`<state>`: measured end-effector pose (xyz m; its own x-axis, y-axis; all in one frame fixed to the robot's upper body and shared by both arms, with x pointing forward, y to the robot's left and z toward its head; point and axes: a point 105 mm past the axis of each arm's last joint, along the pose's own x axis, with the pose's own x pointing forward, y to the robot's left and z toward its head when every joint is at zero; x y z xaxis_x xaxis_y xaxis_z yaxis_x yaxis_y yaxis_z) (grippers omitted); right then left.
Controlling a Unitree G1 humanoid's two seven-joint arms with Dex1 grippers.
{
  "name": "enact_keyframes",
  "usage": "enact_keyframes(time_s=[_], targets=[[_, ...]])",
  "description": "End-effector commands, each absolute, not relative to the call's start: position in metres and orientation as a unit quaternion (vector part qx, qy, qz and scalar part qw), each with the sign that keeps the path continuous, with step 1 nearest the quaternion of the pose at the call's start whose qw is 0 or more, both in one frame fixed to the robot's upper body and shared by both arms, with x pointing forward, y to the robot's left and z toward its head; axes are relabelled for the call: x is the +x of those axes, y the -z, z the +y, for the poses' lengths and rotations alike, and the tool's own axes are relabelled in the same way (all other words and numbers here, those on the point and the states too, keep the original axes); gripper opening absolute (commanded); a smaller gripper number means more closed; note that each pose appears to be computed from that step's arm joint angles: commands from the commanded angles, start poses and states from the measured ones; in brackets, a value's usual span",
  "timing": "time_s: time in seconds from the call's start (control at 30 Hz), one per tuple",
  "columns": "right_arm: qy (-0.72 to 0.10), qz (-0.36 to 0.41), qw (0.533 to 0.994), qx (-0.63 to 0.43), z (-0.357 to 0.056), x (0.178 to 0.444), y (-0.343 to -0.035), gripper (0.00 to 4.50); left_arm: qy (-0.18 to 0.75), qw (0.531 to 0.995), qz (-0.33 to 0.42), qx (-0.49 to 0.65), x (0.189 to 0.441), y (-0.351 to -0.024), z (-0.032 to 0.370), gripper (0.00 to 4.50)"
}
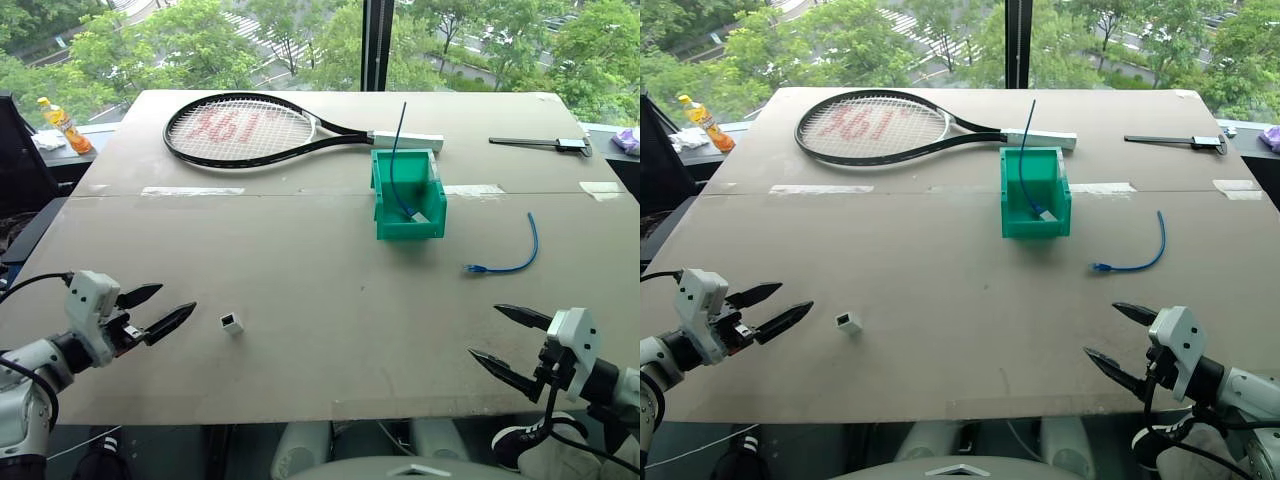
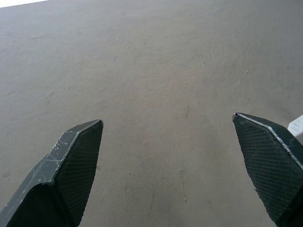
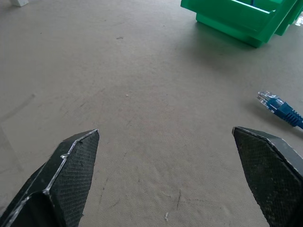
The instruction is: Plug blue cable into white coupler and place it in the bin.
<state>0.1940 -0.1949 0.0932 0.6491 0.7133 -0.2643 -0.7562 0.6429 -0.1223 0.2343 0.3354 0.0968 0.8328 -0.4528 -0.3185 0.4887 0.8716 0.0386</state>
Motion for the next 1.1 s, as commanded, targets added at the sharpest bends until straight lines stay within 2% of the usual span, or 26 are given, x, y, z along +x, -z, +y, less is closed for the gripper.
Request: enact_keyframes(time_s=[0.03,0.37,0.5,0.6,0.7,0.87,1.1], targets=[[-0.403,0.078,0.904,-0.122,-0.196,0.196,-0.102,4.45,0.24,0.96,0.128,0.065,0.238,-0.107,0.335,4.5],[-0.382,0.056,0.914,-0.125,-0.19,0.205,-0.112,4.45,0.241,0.965,0.091,0.043,0.25,-0.119,0.323,4.5],[-0.367,0.051,0.918,-0.14,-0.19,0.221,-0.122,4.45,0.287,0.956,0.042,0.041,0.258,-0.144,0.3,4.5],[-0.351,0.086,0.912,-0.194,-0.197,0.233,-0.122,4.45,0.35,0.935,0.016,0.057,0.255,-0.161,0.272,4.5],[-0.37,0.114,0.901,-0.196,-0.201,0.243,-0.128,4.45,0.42,0.905,-0.003,0.066,0.249,-0.179,0.241,4.5],[-0.39,0.158,0.875,-0.239,-0.214,0.269,-0.135,4.45,0.531,0.843,-0.003,0.087,0.23,-0.188,0.188,4.5],[-0.429,0.227,0.83,-0.274,-0.222,0.299,-0.125,4.45,0.584,0.807,-0.007,0.083,0.216,-0.187,0.154,4.5]])
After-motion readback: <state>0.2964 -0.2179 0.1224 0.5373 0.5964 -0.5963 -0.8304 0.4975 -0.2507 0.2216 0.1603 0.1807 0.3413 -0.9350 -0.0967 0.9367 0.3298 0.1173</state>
